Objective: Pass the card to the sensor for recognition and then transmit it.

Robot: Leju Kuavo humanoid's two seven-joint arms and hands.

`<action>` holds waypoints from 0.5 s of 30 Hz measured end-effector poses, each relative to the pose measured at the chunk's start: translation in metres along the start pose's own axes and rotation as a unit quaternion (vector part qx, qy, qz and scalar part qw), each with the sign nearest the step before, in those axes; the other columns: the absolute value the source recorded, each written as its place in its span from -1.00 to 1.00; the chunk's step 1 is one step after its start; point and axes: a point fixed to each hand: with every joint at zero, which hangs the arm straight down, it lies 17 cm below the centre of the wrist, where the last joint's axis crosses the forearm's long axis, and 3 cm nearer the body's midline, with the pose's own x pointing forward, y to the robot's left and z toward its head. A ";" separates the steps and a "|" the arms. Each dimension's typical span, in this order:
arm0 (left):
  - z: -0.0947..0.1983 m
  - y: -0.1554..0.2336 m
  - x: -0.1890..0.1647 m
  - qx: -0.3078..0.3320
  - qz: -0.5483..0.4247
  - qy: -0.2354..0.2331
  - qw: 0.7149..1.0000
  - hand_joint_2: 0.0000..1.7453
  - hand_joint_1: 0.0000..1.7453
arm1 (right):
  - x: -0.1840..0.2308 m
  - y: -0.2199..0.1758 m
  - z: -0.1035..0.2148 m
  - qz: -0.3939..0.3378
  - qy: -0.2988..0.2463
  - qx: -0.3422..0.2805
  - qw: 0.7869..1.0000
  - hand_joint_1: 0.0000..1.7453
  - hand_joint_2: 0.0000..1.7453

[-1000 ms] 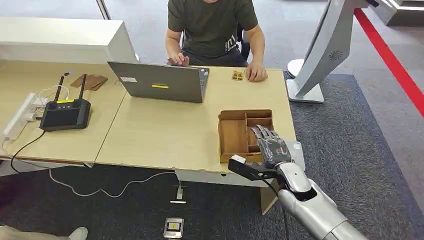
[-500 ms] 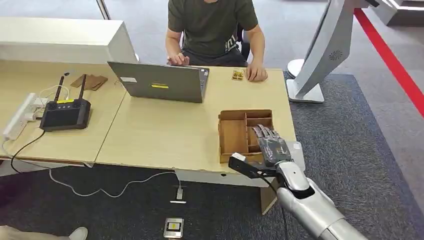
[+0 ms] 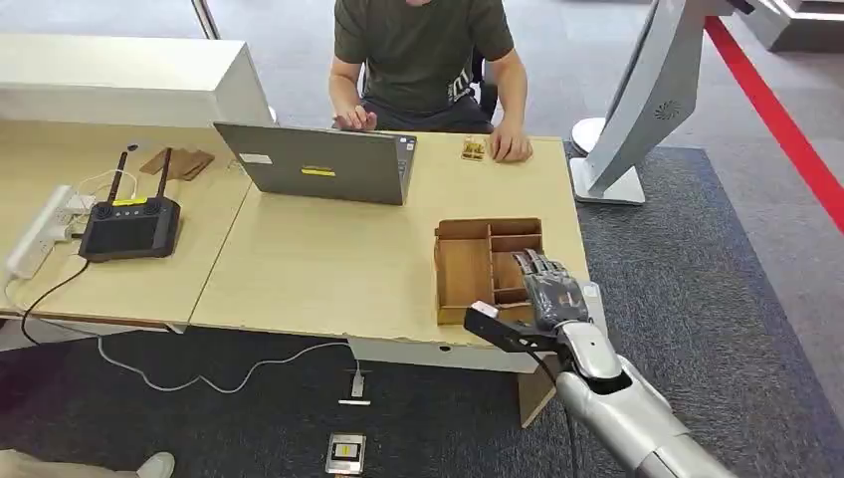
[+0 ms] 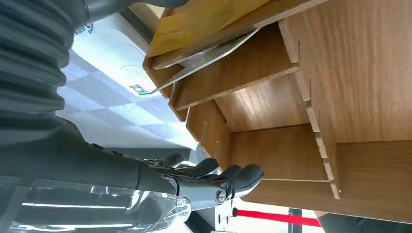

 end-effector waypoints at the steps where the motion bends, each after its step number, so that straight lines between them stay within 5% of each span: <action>1: 0.000 0.000 0.000 0.001 0.000 0.000 1.000 1.00 -1.00 | 0.000 0.000 0.000 0.001 0.000 0.000 1.000 -1.00 1.00; 13: 0.000 0.003 -0.001 0.006 0.004 0.002 1.000 1.00 -1.00 | -0.002 0.001 -0.001 0.000 -0.001 -0.001 1.000 -0.92 1.00; 14: 0.000 0.003 -0.001 0.007 0.004 0.002 1.000 1.00 -1.00 | -0.002 0.001 -0.001 0.000 -0.001 -0.001 1.000 0.94 1.00; 15: 0.000 0.003 -0.001 0.007 0.004 0.002 1.000 1.00 -1.00 | -0.002 0.001 -0.001 0.000 -0.002 -0.001 1.000 0.94 1.00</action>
